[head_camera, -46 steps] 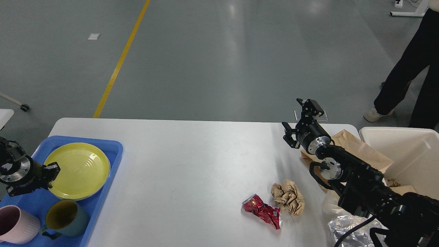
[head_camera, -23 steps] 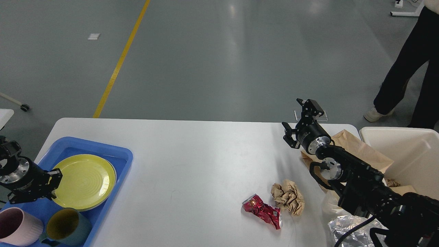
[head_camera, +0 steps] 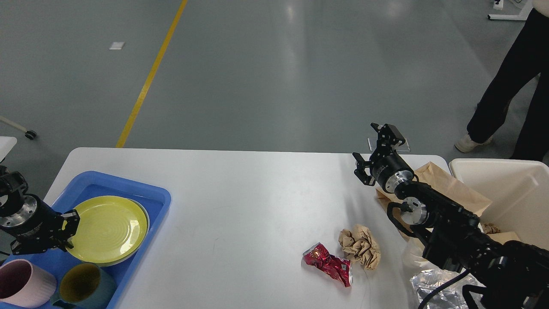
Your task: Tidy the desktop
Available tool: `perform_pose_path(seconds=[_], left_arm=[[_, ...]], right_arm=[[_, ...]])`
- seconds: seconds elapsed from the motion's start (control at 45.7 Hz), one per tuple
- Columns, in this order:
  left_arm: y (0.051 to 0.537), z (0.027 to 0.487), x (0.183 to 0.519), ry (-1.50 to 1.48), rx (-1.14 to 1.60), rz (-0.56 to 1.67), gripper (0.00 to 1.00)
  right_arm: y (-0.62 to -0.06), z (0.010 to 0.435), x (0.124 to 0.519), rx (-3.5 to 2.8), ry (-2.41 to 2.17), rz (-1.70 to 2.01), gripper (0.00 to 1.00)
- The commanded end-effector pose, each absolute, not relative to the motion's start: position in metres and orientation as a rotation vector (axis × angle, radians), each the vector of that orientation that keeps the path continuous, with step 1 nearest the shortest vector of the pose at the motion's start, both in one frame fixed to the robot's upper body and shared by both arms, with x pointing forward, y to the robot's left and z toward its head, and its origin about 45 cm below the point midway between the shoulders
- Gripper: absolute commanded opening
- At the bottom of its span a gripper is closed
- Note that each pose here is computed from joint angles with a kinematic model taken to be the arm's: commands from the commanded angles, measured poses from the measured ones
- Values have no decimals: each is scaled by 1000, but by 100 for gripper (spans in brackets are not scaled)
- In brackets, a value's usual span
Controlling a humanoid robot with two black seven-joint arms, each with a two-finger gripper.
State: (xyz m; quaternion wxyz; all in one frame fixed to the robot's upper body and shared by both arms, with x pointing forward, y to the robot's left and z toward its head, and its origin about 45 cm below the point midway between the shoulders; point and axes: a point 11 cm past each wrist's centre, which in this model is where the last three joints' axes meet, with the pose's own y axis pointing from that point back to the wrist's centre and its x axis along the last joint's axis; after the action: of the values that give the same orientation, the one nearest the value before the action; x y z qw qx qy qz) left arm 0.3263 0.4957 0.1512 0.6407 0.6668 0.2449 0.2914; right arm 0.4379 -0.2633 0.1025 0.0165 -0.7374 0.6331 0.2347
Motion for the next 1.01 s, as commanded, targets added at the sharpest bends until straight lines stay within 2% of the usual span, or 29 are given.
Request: perform_pose_path(seconds=[0.0, 0.503, 0.832, 0.985], left_arm=[[496, 151, 326, 557, 1523, 666, 96], [498, 152, 325, 558, 1530, 668, 96], [505, 175, 336, 532, 1531, 690, 96], [497, 183, 336, 570, 1499, 631, 96]], right_arm=[[-263, 102, 438, -2293, 1968, 730, 100], [-263, 102, 438, -2293, 1968, 730, 100], [-263, 102, 438, -2293, 1968, 730, 100], [-263, 102, 438, -2293, 1968, 730, 100]])
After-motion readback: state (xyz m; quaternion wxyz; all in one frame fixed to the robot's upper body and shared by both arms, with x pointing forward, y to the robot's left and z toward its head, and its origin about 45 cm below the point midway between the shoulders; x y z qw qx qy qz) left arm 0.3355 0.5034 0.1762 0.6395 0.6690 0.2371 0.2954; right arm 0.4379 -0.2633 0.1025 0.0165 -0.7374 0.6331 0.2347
